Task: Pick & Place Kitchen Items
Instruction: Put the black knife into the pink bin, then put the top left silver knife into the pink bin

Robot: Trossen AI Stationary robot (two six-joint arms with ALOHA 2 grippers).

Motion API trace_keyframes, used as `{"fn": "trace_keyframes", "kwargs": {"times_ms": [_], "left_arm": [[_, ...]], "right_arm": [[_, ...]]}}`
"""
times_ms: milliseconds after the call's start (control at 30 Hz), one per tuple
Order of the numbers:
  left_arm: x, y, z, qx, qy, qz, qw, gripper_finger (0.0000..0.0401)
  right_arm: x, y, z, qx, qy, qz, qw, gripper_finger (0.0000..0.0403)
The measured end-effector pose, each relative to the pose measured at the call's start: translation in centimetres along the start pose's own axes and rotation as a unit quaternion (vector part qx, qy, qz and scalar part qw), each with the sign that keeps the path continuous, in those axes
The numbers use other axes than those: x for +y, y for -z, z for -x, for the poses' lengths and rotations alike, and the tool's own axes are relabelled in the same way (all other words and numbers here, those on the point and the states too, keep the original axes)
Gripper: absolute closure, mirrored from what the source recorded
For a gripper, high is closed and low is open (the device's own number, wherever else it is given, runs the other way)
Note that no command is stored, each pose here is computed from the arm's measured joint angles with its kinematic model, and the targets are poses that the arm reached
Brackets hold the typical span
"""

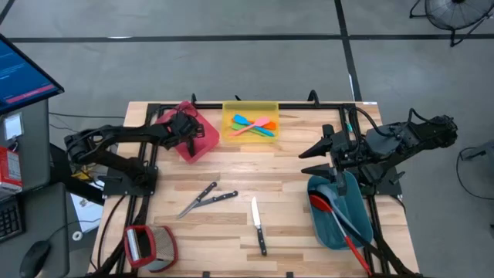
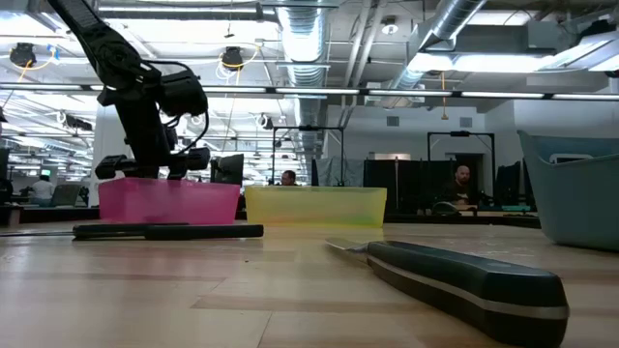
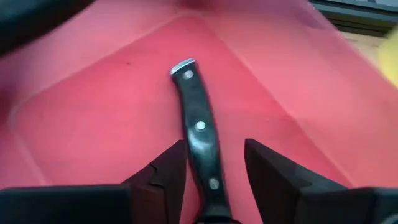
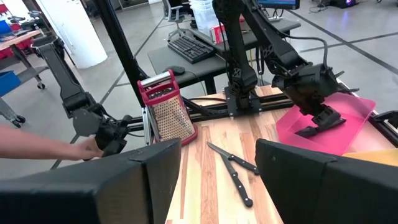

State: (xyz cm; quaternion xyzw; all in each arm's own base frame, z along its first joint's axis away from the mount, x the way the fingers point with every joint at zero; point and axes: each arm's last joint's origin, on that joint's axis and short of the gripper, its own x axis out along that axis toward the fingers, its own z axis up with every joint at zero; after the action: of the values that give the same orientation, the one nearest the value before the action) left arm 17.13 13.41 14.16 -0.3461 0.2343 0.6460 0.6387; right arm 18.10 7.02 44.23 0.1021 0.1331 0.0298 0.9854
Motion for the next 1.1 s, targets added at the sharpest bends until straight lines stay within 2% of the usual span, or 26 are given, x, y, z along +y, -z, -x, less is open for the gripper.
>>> {"fn": "trace_keyframes", "kwargs": {"times_ms": [100,167,300,367,500,633,800,867,1100], "left_arm": [[-0.3,-0.6,0.8,0.001,0.044,-0.036,0.998,0.0233],[-0.5,-1.1,1.9,0.005,0.096,-0.062,0.993,0.0216],[-0.6,-1.9,5.4,-0.001,0.223,-0.12,0.967,0.0195],[-0.5,-2.0,7.7,-0.015,0.29,-0.139,0.947,0.0192],[0.2,-1.6,12.2,-0.039,0.417,-0.174,0.891,0.02],[0.8,-0.3,15.5,-0.038,0.5,-0.195,0.843,0.0213],[0.4,2.7,17.2,0.009,0.535,-0.25,0.807,0.0221],[0.1,4.2,17.2,0.03,0.526,-0.287,0.8,0.0222],[-1.2,9.1,16.1,0.074,0.447,-0.376,0.808,0.0226]], "right_arm": [[0.0,0.0,0.0,0.0,0.0,-0.001,1.0,0.0201],[0.0,0.0,0.0,0.0,0.0,-0.001,1.0,0.0201],[0.0,0.0,0.0,0.0,0.0,-0.001,1.0,0.0201],[0.0,0.0,0.0,0.0,0.0,-0.001,1.0,0.0201],[0.0,0.0,0.0,0.0,0.0,-0.001,1.0,0.0201],[0.0,0.0,0.0,0.0,0.0,-0.001,1.0,0.0201],[0.0,0.0,0.0,0.0,0.0,0.0,1.0,0.0201],[0.0,0.0,0.0,0.0,0.0,0.0,1.0,0.0201],[0.0,0.0,0.0,0.0,0.0,0.0,1.0,0.0201]]}}
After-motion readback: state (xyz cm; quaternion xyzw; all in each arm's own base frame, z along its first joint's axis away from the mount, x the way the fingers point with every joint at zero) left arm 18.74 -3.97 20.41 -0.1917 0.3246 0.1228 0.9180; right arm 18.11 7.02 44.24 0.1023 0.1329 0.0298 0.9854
